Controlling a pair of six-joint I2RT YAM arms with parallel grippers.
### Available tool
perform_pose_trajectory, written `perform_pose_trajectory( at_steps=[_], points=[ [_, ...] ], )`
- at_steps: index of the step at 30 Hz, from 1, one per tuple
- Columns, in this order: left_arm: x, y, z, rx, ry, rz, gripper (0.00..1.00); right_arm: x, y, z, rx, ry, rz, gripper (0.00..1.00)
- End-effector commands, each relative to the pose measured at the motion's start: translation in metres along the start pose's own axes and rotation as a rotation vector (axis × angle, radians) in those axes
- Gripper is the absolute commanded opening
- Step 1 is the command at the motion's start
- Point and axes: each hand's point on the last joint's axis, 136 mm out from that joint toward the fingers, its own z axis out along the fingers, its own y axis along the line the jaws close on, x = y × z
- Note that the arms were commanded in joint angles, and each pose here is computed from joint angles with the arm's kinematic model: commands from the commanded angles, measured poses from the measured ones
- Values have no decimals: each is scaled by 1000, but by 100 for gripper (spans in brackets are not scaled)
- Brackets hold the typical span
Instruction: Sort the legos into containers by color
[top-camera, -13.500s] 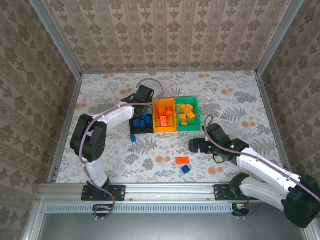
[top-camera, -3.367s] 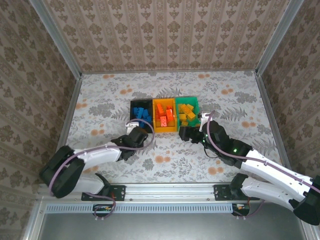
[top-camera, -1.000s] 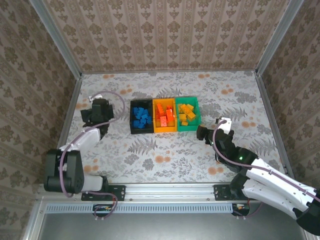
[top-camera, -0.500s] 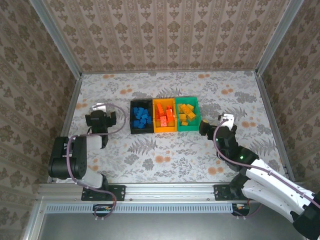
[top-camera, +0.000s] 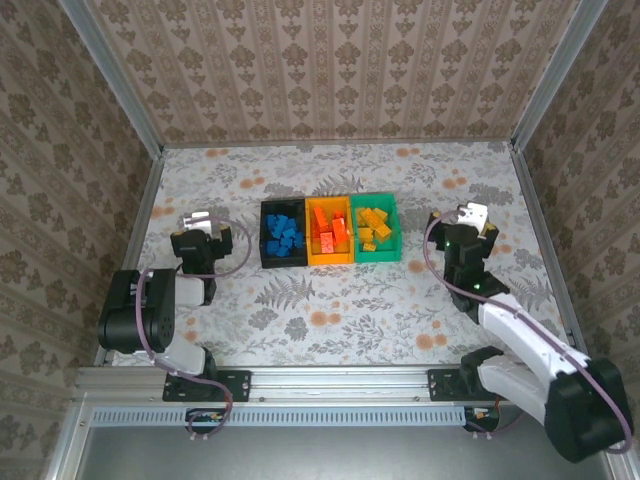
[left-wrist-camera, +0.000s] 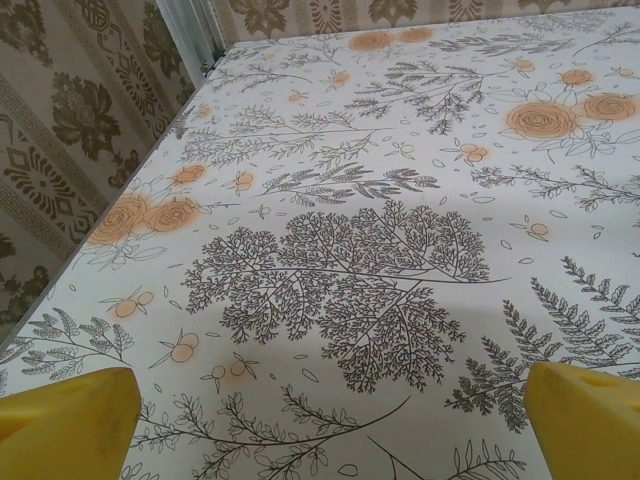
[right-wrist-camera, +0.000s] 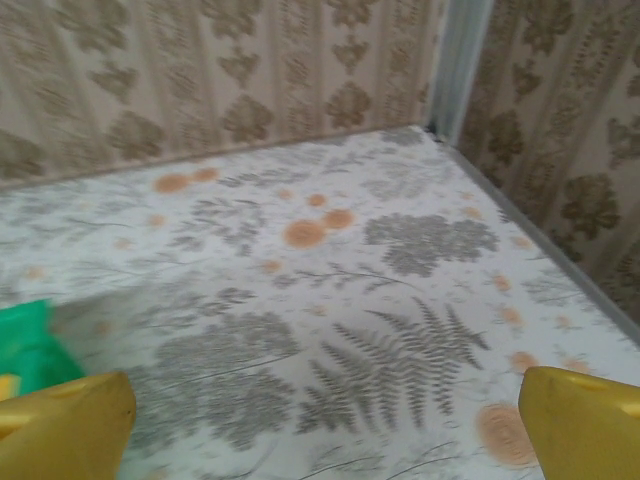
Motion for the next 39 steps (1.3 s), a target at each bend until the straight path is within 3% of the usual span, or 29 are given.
perform_pose_trajectory(
  at_steps=[1, 9, 22, 25, 26, 29, 39],
  points=[
    [-15, -3, 1, 12, -49, -9, 100, -2, -4, 26, 3, -27, -62, 100],
    [-15, -3, 1, 12, -48, -8, 100, 51, -5, 76, -97, 28, 24, 100],
    [-14, -3, 2, 12, -47, -8, 100, 58, 17, 85, -174, 78, -45, 100],
    [-14, -3, 2, 12, -46, -8, 100, 66, 40, 80, -340, 67, -77, 100],
    [-15, -3, 2, 12, -47, -8, 100, 64, 38, 78, -335, -3, -65, 100],
    [-15, -3, 2, 13, -47, -8, 100, 65, 16, 82, -198, 17, -23, 100],
    [-14, -4, 2, 14, -47, -5, 100, 65, 16, 80, -166, 18, -42, 100]
  ],
)
